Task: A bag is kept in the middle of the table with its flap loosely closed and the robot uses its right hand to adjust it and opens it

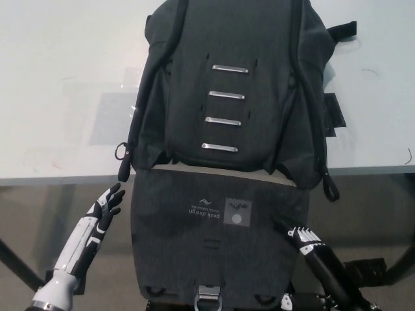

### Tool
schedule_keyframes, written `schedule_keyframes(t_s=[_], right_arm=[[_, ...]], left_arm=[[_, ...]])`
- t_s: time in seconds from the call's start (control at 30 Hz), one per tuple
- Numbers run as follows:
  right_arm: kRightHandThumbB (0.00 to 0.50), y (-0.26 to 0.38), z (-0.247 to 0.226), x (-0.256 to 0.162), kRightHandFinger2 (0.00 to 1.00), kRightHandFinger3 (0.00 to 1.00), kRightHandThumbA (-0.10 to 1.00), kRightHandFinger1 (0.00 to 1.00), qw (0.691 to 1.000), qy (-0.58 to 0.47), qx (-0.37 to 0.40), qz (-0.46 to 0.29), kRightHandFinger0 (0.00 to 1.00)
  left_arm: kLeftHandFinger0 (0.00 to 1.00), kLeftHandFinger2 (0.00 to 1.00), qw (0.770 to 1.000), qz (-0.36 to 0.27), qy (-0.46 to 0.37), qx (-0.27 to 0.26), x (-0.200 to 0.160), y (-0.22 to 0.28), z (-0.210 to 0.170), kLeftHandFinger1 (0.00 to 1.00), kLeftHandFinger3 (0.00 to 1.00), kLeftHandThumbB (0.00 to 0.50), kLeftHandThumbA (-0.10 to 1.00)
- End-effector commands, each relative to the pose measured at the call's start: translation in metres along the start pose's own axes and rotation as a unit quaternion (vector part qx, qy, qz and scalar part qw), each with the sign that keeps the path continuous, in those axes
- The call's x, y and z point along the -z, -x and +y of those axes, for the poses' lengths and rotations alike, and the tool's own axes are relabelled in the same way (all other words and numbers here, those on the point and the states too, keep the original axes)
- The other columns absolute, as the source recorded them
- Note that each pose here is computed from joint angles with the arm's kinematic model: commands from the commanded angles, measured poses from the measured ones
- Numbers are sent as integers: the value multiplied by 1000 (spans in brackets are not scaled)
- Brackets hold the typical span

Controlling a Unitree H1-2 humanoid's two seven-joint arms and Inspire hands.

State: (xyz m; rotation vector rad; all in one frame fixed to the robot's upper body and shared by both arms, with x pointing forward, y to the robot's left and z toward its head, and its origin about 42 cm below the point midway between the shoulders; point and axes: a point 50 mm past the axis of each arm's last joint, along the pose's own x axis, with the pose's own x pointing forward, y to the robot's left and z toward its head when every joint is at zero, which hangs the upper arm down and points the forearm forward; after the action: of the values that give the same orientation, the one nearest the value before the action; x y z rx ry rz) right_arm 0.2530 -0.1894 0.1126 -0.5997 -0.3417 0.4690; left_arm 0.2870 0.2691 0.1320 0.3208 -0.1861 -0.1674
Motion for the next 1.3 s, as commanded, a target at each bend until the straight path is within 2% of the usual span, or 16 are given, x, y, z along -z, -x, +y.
schedule_keyframes(t_s=[0.0, 0.17, 0.23, 0.3, 0.37, 0.5, 0.63, 0.67, 0.73, 0.77, 0.83, 0.93, 1.0, 1.07, 1.1, 1.27], right_arm=[[454, 8, 6, -1, 1000, 1000, 978, 1000, 998, -6, -61, 16, 1000], [477, 17, -19, -4, 1000, 1000, 1000, 1000, 999, -30, -28, -8, 1000], [500, 23, -38, -7, 1000, 1000, 1000, 1000, 999, -44, 13, -22, 1000], [478, 29, -57, -11, 1000, 1000, 1000, 1000, 995, -57, 62, -45, 1000], [500, 35, -69, -12, 1000, 1000, 1000, 1000, 990, -85, 106, -48, 1000], [498, 51, -96, -7, 1000, 1000, 1000, 1000, 970, -118, 207, -56, 1000], [498, 60, -95, 0, 1000, 1000, 1000, 1000, 946, -150, 284, -49, 1000], [467, 61, -92, 5, 1000, 1000, 1000, 1000, 940, -161, 296, -44, 1000], [421, 62, -86, 13, 1000, 1000, 1000, 1000, 933, -185, 306, -41, 1000], [419, 62, -82, 18, 1000, 1000, 1000, 1000, 931, -196, 306, -38, 1000], [473, 65, -70, 24, 1000, 1000, 1000, 1000, 926, -229, 299, -16, 1000], [496, 62, -50, 25, 1000, 1000, 1000, 1000, 922, -267, 280, 5, 1000], [457, 58, -31, 23, 1000, 1000, 1000, 1000, 915, -315, 250, 12, 1000], [451, 52, -16, 19, 1000, 1000, 1000, 1000, 907, -354, 229, 13, 1000], [415, 47, -5, 17, 1000, 1000, 1000, 1000, 901, -379, 210, 10, 1000], [411, 29, 29, 17, 1000, 1000, 1000, 1000, 883, -431, 183, 32, 1000]], left_arm=[[1000, 1000, 1000, -18, -18, 3, -8, -9, 12, 1000, 1000, 261, 1000], [1000, 1000, 1000, -18, -20, 4, -8, -10, 12, 1000, 1000, 257, 1000], [1000, 1000, 1000, -17, -22, 4, -9, -10, 12, 1000, 1000, 248, 1000], [1000, 1000, 1000, -17, -23, 4, -8, -10, 13, 1000, 1000, 253, 1000], [1000, 1000, 1000, -15, -21, 6, -9, -11, 13, 1000, 1000, 254, 1000], [1000, 1000, 1000, -17, -21, 5, -8, -11, 13, 1000, 1000, 259, 1000], [1000, 1000, 1000, -16, -22, 8, -7, -10, 12, 1000, 1000, 256, 1000], [1000, 1000, 1000, -18, -23, 7, -7, -11, 13, 1000, 1000, 252, 1000], [1000, 1000, 1000, -20, -22, 7, -7, -12, 13, 1000, 1000, 248, 1000], [1000, 1000, 1000, -18, -23, 7, -7, -12, 13, 1000, 1000, 250, 1000], [1000, 1000, 999, -18, -28, 10, -7, -11, 13, 1000, 1000, 253, 1000], [1000, 1000, 1000, -18, -23, 7, -7, -11, 13, 1000, 1000, 253, 1000], [1000, 1000, 1000, -18, -19, 4, -6, -10, 12, 1000, 1000, 253, 1000], [1000, 1000, 1000, -18, -19, 4, -5, -9, 12, 1000, 1000, 253, 1000], [1000, 1000, 1000, -16, -20, 4, -5, -8, 11, 1000, 1000, 256, 1000], [1000, 1000, 1000, -15, -21, 4, -6, -6, 9, 1000, 1000, 253, 1000]])
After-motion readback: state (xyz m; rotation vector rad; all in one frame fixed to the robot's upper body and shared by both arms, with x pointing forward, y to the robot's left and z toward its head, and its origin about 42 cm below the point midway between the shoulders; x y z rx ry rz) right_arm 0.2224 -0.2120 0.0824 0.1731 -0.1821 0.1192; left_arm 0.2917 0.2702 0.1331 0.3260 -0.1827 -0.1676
